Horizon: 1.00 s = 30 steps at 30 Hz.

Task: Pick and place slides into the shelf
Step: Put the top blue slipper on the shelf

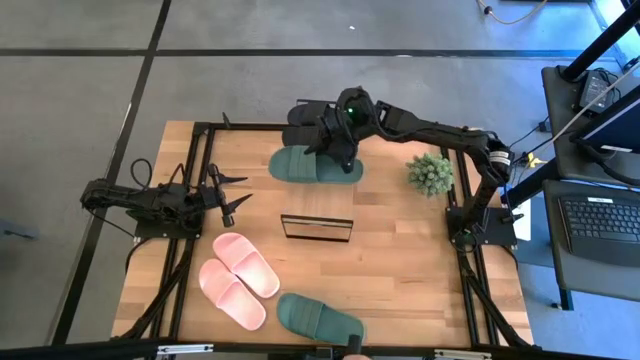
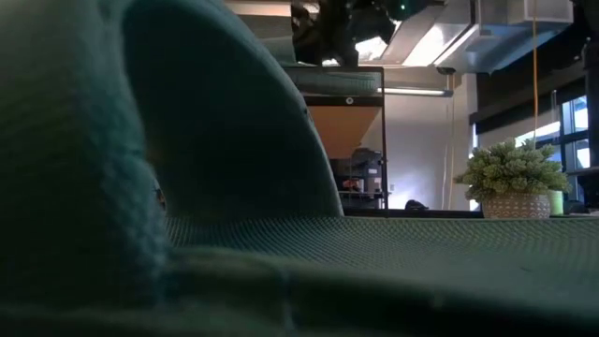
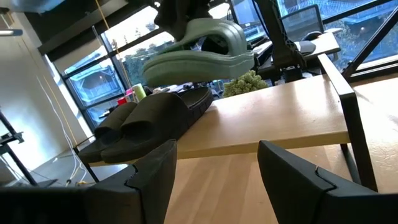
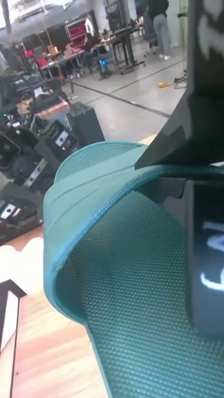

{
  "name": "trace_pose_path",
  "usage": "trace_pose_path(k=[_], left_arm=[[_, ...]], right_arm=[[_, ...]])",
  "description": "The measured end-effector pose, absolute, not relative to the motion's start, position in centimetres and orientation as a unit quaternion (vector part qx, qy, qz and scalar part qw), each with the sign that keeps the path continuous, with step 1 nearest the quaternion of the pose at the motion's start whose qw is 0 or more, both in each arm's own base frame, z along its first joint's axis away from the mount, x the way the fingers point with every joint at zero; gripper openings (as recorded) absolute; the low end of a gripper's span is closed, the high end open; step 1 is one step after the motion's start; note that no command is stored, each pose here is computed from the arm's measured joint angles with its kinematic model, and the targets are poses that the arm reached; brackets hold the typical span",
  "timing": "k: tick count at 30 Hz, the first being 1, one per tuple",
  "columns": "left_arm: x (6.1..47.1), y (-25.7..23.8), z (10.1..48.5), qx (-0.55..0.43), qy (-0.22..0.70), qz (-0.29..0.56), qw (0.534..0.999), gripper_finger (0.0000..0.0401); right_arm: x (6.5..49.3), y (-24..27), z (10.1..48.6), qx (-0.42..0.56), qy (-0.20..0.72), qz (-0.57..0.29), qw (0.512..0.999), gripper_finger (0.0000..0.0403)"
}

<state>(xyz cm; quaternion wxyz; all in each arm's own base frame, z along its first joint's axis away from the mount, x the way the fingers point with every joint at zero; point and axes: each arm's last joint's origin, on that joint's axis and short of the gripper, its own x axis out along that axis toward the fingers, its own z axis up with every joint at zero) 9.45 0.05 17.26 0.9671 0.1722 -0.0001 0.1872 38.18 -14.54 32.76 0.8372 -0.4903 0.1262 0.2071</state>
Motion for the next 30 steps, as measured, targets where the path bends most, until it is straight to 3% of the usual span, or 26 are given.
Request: trace_pose_path(k=[10,30], left_arm=[[9.4,0.1,17.3,0.172,0.0,0.187,0.967,0.0217],[9.5,0.1,17.3,0.172,0.0,0.187,0.967,0.0217]], right_arm=[[38.0,-14.5,30.0,-0.436,0.147,0.209,0.863,0.0013],[37.0,-16.5,27.2,-0.434,0.144,0.177,0.872,0.0013]])
